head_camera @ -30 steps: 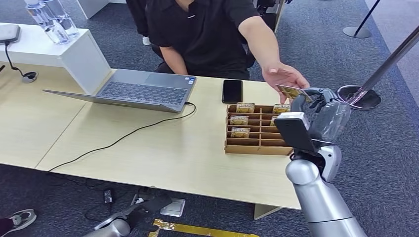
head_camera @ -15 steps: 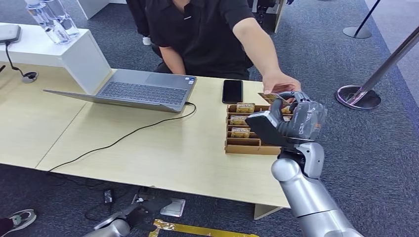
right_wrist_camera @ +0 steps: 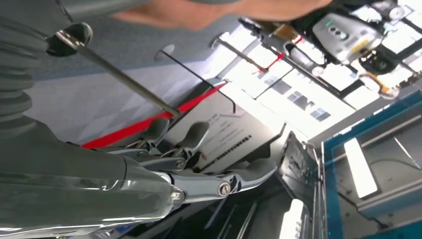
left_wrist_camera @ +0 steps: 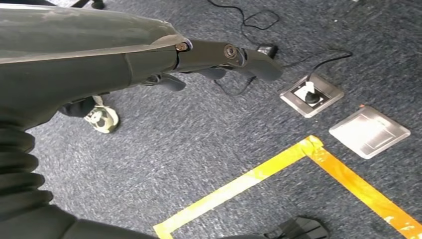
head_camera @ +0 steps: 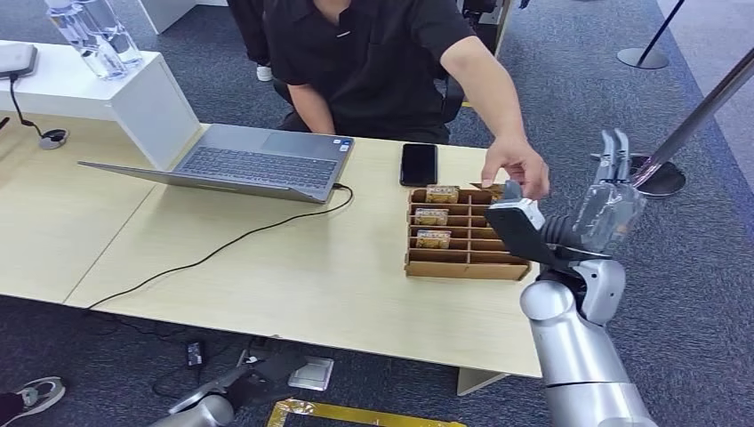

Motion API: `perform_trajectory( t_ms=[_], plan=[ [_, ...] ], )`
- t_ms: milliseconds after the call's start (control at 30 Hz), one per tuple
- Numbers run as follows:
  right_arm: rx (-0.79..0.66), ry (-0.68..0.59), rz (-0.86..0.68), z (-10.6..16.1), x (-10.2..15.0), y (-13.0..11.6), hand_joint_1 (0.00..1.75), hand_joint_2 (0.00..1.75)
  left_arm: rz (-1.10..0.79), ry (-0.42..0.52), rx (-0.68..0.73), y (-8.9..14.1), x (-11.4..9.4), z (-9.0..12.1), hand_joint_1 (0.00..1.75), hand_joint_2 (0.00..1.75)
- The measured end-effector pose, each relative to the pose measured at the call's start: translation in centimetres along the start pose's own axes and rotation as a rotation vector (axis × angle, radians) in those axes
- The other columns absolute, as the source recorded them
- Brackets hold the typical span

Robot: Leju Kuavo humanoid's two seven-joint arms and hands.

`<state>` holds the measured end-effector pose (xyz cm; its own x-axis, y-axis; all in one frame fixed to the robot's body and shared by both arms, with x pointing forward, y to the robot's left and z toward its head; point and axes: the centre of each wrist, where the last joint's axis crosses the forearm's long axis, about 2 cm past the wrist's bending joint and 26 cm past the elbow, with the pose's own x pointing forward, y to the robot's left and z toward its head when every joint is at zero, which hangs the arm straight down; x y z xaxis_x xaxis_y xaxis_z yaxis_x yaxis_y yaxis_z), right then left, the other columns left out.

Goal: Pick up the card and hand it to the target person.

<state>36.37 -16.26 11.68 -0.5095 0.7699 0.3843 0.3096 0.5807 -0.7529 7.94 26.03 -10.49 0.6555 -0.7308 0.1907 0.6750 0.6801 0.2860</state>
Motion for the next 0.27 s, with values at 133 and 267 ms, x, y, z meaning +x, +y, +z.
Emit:
perform_trajectory(
  t_ms=[133,267],
  plan=[
    [-0.087,0.058,0.017,0.7,-2.1,-1.4,0.00,0.00,0.010,0.005,0.002,-0.1,-0.1,0.0,0.00,0.00],
    [-0.147,0.179,0.030,2.8,-4.7,-2.5,0.00,0.00,0.016,0.007,0.004,-0.3,-0.2,0.1,0.00,0.00]
  ],
)
